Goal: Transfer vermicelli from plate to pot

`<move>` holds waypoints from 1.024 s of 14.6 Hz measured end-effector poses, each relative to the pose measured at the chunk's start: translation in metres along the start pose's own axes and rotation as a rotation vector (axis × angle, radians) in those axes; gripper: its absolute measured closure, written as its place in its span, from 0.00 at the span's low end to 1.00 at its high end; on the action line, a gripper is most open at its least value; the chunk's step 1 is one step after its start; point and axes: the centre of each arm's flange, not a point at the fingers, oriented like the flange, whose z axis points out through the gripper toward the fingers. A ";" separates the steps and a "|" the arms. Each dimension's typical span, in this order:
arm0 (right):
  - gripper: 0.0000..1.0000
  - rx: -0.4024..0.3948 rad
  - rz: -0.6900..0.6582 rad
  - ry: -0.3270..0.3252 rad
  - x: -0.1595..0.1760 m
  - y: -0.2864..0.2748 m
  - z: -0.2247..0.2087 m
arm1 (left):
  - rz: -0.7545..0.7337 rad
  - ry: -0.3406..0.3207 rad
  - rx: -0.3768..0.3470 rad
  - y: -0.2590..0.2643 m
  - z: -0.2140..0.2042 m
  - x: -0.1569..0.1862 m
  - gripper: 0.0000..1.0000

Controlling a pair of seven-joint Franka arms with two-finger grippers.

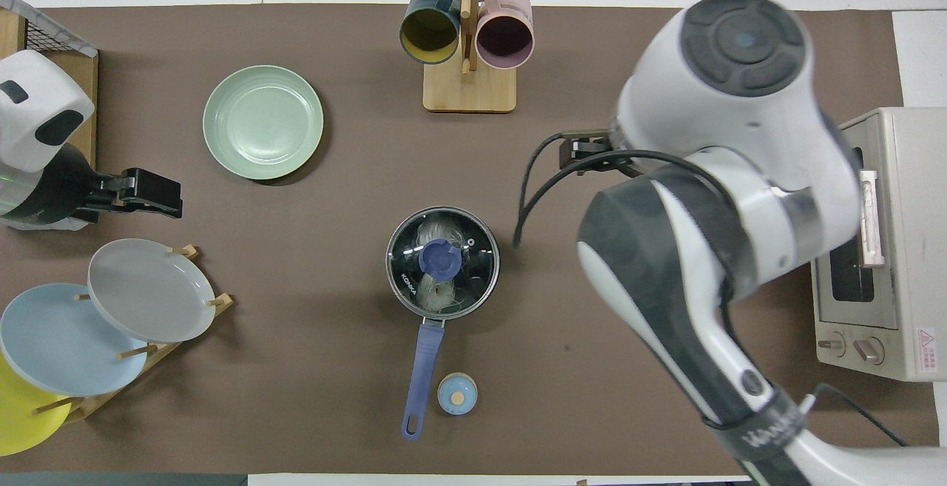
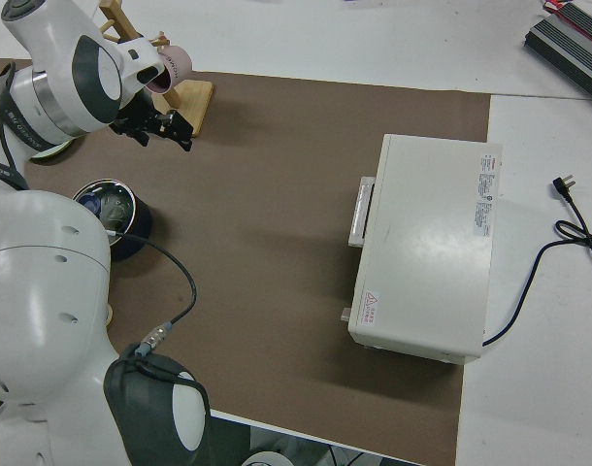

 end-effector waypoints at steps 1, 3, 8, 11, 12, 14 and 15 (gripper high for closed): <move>0.00 -0.010 0.000 -0.024 -0.003 0.025 -0.017 | -0.001 0.001 0.000 -0.001 -0.001 0.000 0.00; 0.00 -0.007 0.006 -0.051 -0.012 0.069 -0.051 | -0.004 0.004 -0.001 -0.002 -0.002 -0.001 0.00; 0.00 0.032 -0.047 -0.079 -0.034 0.154 -0.075 | -0.005 0.006 -0.001 -0.003 -0.003 -0.001 0.00; 0.00 0.034 -0.044 -0.097 -0.037 0.181 -0.064 | -0.005 0.006 -0.001 -0.003 -0.003 -0.001 0.00; 0.00 0.034 -0.038 -0.097 -0.036 0.184 -0.062 | -0.005 0.006 -0.001 -0.003 -0.003 -0.001 0.00; 0.00 0.033 -0.037 -0.100 -0.035 0.187 -0.060 | -0.005 0.007 -0.001 -0.003 -0.003 -0.002 0.00; 0.00 0.033 -0.037 -0.103 -0.034 0.188 -0.059 | -0.006 0.007 -0.001 -0.003 -0.003 -0.002 0.00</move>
